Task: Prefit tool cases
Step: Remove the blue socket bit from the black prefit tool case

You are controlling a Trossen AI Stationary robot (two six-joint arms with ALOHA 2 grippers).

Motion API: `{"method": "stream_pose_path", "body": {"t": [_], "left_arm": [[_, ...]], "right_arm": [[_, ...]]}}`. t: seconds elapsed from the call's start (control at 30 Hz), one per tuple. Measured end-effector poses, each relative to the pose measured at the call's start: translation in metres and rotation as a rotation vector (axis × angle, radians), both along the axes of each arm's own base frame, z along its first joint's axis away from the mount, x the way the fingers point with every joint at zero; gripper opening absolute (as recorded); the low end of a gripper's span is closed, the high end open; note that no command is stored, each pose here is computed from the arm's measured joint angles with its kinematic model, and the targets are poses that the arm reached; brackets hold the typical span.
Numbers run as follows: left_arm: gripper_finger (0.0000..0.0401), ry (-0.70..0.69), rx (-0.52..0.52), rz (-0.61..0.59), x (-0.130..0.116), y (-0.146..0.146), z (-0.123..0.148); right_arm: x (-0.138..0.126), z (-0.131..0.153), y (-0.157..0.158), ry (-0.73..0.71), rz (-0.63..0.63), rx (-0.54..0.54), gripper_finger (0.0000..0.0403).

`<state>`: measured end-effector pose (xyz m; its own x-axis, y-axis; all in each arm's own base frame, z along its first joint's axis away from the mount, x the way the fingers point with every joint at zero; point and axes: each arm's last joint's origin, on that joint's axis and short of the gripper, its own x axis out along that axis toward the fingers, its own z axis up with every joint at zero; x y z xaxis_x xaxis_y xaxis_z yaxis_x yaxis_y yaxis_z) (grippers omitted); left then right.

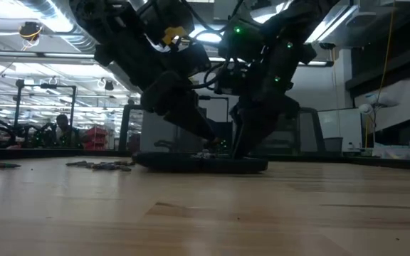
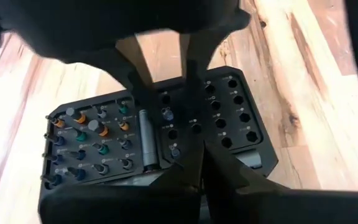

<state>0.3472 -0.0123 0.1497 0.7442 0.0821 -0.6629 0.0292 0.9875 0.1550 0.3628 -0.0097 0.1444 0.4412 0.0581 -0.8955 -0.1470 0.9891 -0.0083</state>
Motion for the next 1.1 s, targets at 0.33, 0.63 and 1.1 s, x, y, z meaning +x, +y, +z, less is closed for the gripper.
{"method": "stream_pose_path", "body": {"t": [0.33, 0.63, 1.1], "left_arm": [[0.0, -0.006, -0.018, 0.023, 0.0, 0.0, 0.001], [0.0, 0.001, -0.024, 0.017, 0.0, -0.005, 0.0], [0.0, -0.008, -0.037, 0.024, -0.001, -0.006, -0.001]], "right_arm": [[0.002, -0.002, -0.001, -0.003, -0.021, -0.013, 0.0017], [-0.001, 0.009, 0.0, -0.017, -0.114, 0.077, 0.0004], [-0.001, 0.02, -0.002, -0.044, -0.2, 0.129, 0.0001]]}}
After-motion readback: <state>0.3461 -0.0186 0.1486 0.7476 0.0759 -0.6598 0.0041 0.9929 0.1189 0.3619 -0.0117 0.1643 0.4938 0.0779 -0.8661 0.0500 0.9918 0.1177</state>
